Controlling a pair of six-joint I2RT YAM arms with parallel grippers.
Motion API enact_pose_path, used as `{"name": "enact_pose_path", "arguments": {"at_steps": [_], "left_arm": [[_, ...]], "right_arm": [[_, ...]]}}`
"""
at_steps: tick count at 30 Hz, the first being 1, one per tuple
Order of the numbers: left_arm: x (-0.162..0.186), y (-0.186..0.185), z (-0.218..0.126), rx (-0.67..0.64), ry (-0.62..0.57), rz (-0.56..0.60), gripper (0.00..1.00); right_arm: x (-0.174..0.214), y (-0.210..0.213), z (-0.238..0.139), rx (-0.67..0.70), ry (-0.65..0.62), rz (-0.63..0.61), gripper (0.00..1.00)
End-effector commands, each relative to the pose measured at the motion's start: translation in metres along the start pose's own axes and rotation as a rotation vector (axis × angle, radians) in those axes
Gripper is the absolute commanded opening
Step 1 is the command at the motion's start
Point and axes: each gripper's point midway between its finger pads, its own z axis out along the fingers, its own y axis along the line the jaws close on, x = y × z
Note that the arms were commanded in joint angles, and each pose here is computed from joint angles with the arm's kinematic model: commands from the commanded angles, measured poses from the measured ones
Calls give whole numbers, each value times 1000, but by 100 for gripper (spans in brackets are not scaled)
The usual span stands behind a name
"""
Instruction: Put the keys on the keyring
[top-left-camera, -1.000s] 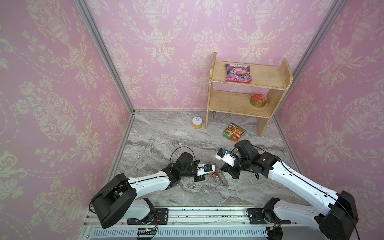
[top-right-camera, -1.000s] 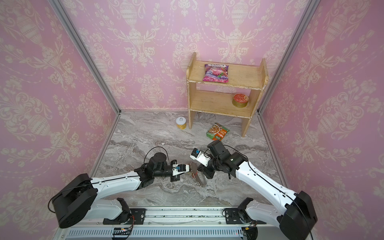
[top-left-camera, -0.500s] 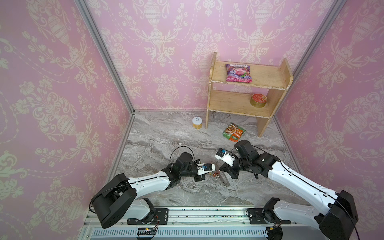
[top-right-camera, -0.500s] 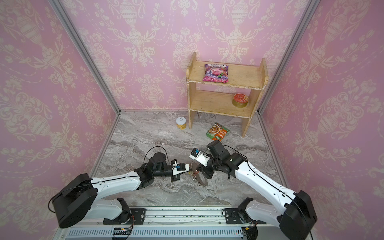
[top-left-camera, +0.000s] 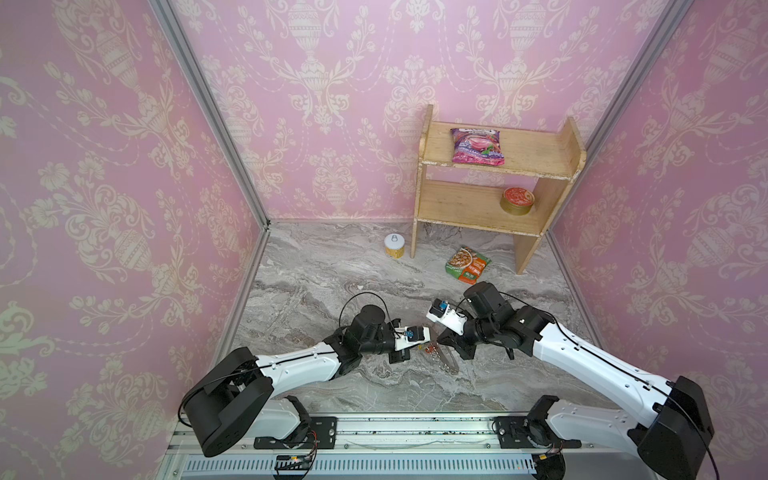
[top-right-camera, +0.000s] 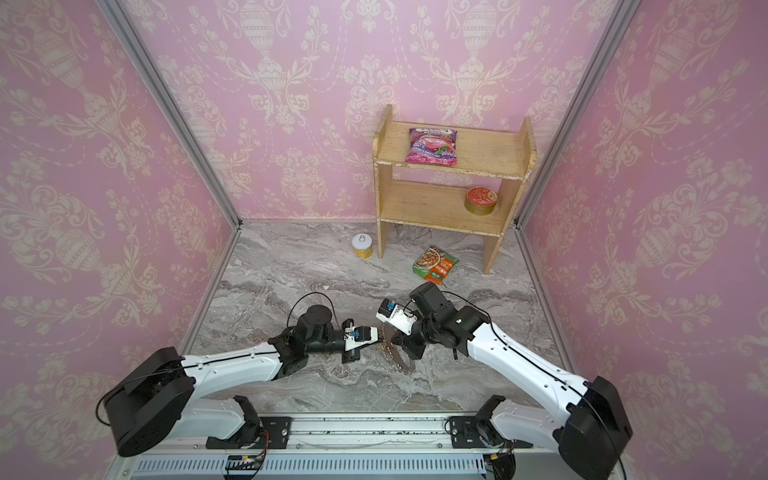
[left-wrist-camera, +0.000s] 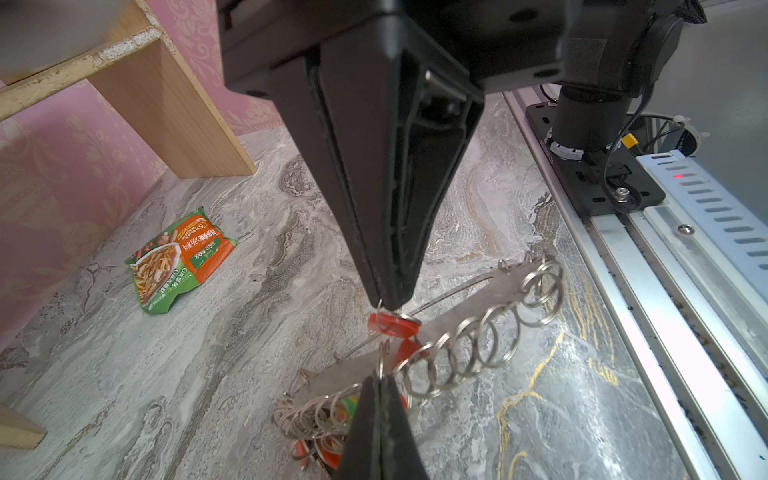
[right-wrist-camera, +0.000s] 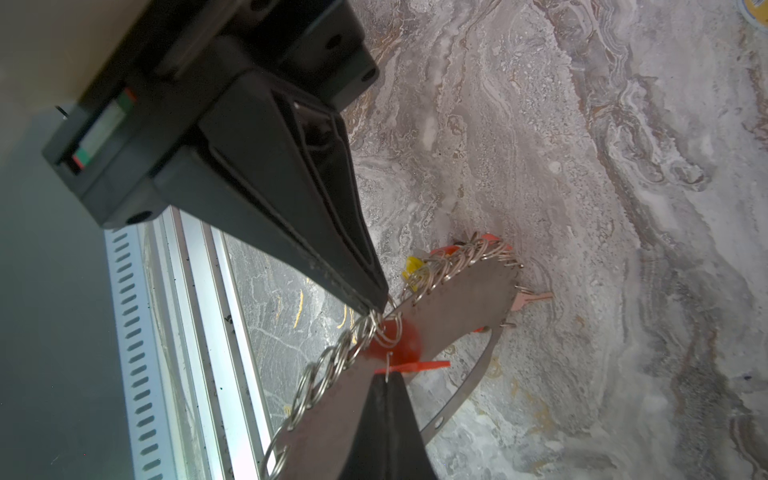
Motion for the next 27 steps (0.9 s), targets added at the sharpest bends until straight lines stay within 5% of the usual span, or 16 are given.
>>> {"name": "enact_pose_path", "arguments": {"at_steps": [1,27], "left_arm": [[-15,-1,-5,14,-53,3,0],[-14,-3,-5,18,-55,-28,0]], "right_arm": [[-10,-5,-5,46,-47,-49,0],[0,4,-1,38,-80,-128,0]]}}
